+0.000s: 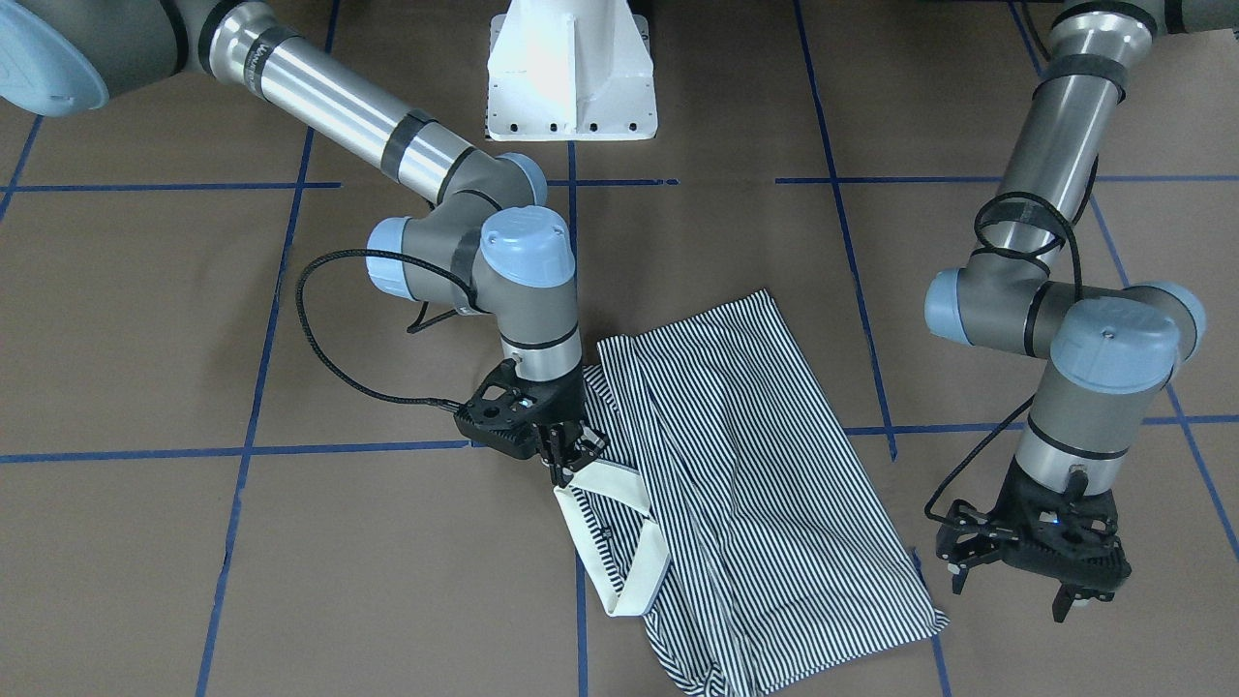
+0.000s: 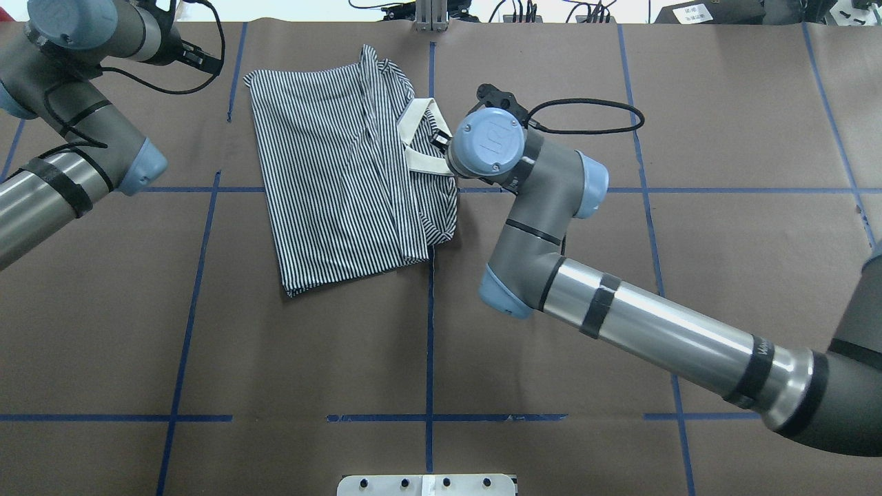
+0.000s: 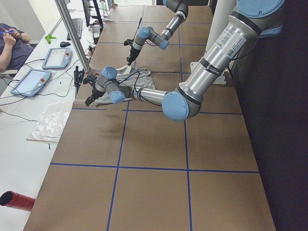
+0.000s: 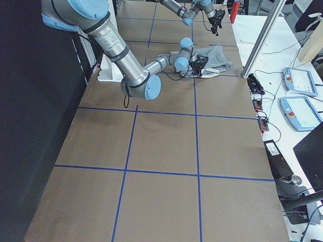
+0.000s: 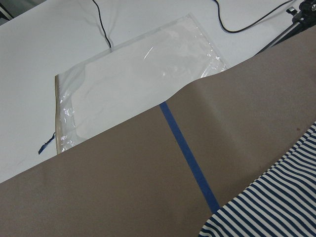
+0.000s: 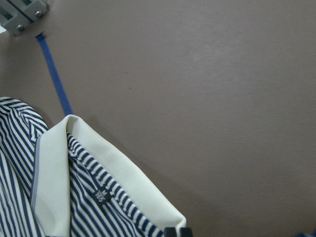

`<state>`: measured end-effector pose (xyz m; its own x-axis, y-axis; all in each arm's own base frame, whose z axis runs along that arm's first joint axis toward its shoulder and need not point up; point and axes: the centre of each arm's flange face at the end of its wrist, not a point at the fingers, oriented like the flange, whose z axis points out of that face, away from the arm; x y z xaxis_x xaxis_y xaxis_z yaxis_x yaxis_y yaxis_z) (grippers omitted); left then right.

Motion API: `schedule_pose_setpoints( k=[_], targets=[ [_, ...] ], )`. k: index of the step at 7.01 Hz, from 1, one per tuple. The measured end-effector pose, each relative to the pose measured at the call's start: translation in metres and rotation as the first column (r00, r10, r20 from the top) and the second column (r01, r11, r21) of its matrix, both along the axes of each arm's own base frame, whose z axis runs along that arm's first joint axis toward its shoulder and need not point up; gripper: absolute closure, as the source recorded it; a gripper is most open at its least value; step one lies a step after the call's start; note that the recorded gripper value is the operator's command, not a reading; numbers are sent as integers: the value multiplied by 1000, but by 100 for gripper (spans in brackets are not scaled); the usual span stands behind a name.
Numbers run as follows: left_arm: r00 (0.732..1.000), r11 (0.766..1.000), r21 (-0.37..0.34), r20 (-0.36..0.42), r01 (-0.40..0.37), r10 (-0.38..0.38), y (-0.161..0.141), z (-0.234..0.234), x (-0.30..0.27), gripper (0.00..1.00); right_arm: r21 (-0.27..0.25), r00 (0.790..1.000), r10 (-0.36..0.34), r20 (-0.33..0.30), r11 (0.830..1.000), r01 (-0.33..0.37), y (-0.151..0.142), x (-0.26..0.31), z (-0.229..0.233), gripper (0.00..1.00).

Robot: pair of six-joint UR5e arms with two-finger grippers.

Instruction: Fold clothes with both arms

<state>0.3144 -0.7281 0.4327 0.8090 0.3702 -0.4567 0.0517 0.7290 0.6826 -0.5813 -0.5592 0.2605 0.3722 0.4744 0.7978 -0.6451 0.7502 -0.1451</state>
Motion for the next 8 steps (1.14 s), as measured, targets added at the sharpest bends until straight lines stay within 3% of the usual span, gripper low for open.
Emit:
schedule_pose_setpoints(
  k=[4,5,6,8],
  targets=[
    [999,999,7,-25,-33,33,10,-6,5,0,31,1000,-10,0,999,10,80,59,64,100],
    [999,999,10,-27,-36,37,13,-6,5,0,34,1000,-11,-9,999,11,90,63,73,78],
    [999,999,13,-30,-39,40,15,-8,6,0,34,1000,-9,-18,999,10,94,66,80,1],
    [999,999,15,-31,-42,42,16,-9,7,0,48,999,-5,-40,999,7,100,78,92,0]
  ],
)
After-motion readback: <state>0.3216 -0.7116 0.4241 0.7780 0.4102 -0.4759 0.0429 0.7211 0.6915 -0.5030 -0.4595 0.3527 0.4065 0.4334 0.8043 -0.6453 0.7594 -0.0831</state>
